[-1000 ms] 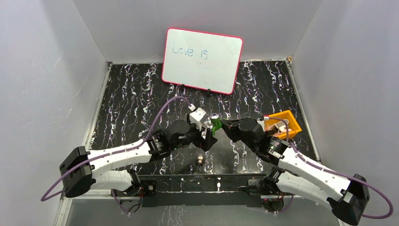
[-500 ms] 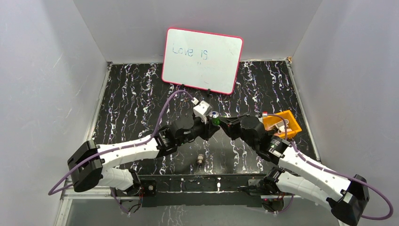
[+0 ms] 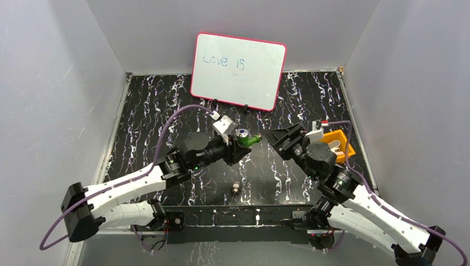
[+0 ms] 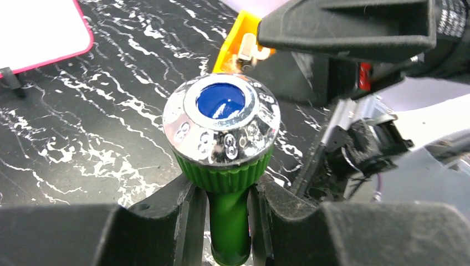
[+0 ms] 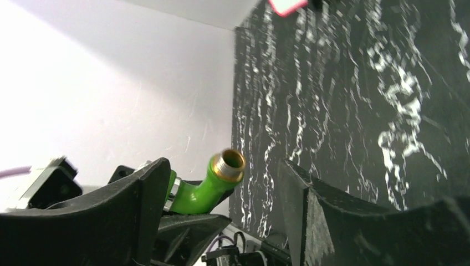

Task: Install the water faucets
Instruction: Screw the water faucet onto the adaptor.

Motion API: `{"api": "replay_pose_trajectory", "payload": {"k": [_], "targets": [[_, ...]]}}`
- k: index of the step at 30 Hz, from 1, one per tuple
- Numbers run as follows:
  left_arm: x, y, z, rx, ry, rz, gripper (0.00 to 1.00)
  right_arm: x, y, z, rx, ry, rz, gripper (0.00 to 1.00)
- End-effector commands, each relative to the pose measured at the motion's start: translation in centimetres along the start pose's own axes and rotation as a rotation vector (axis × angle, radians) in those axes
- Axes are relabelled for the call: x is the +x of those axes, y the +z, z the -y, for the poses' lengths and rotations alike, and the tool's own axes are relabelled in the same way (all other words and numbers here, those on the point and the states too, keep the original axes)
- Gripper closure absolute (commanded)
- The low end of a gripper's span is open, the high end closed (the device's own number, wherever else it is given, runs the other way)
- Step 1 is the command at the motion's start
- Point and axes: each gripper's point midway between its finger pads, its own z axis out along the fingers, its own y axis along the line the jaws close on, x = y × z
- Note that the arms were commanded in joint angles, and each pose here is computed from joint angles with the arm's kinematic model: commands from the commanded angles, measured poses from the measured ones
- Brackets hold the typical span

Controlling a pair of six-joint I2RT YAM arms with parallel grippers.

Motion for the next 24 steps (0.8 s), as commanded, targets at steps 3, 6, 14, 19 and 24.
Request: {"api": "replay_pose_trajectory", "payload": {"k": [3,6,14,19,24], "targets": [[-3.8,-4.5,4.0,0.182,0.019,0.016,1.0,-2.0,-4.0,-7.6,-0.434,-0.471,0.106,0.21],[-4.9,-6.3,6.0,0.274,0.006,0.003,1.0,-0.5,-6.5,-11.0,-0.635,-0.69,0.054,0.21],[-5.3,-9.9,11.1,0.548,-0.029,-0.118,1.0,6.6,-11.7,-14.6,-1.015,-1.024,-0.397,0.21],[-5.3,-10.7,11.5,0.571,-0.026,-0.137,1.0,8.3,-12.4,-14.2,-1.05,-1.037,-0.564,0.24],[-6.1,-11.3,11.7,0.575,-0.006,-0.119,1.0,8.4,-11.8,-12.7,-0.98,-1.083,-0.615,0.27]]}}
